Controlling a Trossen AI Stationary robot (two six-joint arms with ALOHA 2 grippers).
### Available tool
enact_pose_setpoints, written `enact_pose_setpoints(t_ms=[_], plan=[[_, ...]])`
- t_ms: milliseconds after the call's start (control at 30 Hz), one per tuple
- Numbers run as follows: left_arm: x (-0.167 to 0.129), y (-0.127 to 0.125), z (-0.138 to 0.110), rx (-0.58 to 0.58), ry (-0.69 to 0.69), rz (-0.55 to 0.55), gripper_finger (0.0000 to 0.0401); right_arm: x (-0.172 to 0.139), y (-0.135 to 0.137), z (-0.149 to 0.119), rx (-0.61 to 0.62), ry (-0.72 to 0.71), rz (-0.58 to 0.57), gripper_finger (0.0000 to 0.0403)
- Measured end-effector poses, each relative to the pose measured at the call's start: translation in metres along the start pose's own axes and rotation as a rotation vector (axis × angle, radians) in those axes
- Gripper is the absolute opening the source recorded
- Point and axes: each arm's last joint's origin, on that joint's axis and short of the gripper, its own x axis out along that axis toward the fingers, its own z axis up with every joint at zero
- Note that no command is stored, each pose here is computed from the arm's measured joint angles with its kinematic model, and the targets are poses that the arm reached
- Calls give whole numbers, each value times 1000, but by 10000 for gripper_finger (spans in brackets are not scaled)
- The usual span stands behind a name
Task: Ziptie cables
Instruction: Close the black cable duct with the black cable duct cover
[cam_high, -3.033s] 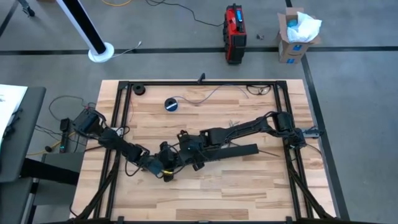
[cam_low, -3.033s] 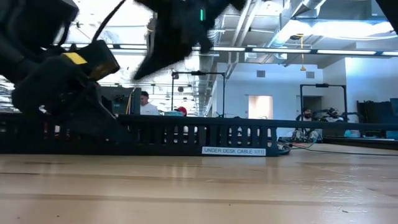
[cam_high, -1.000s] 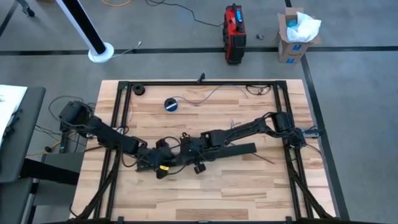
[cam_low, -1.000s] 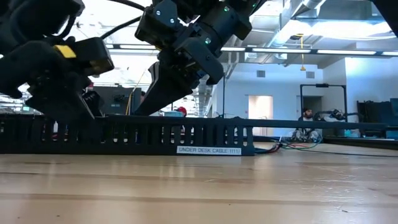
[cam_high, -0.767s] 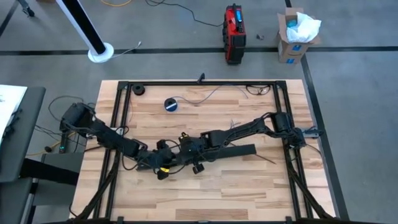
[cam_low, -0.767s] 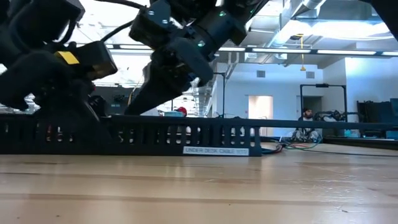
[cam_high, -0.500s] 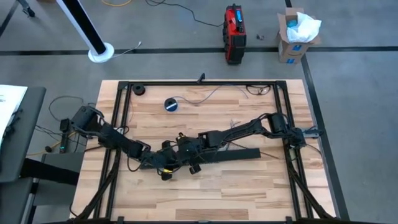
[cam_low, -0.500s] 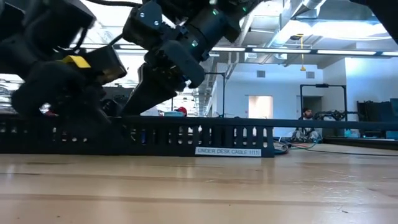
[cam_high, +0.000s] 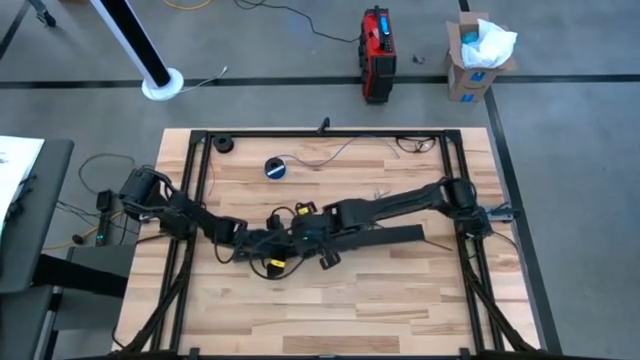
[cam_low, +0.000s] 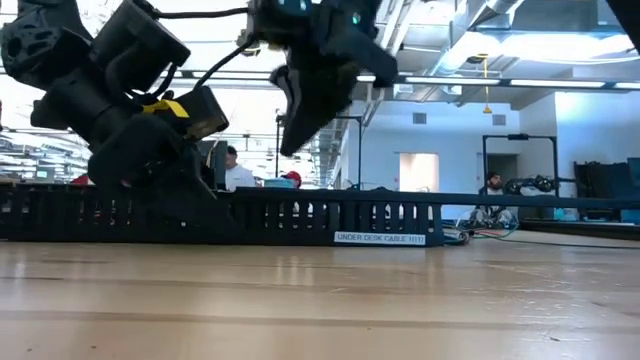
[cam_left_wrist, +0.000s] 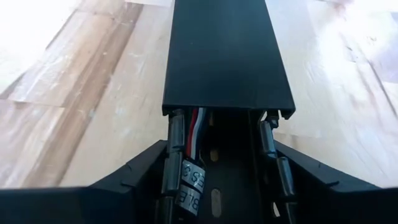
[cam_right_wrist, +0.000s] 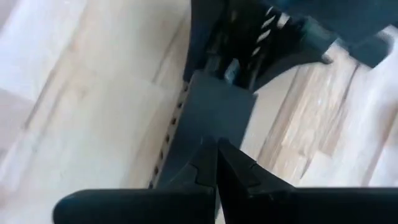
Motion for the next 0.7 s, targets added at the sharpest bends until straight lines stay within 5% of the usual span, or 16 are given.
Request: enact_pose_setpoints(t_ms=[333, 700], plan=[[0, 0, 1, 20, -8, -7, 224, 59, 7, -9, -72, 64, 57, 0], [0, 1, 2, 105, -28, 1, 254, 69, 2, 10, -65, -143, -3, 0]])
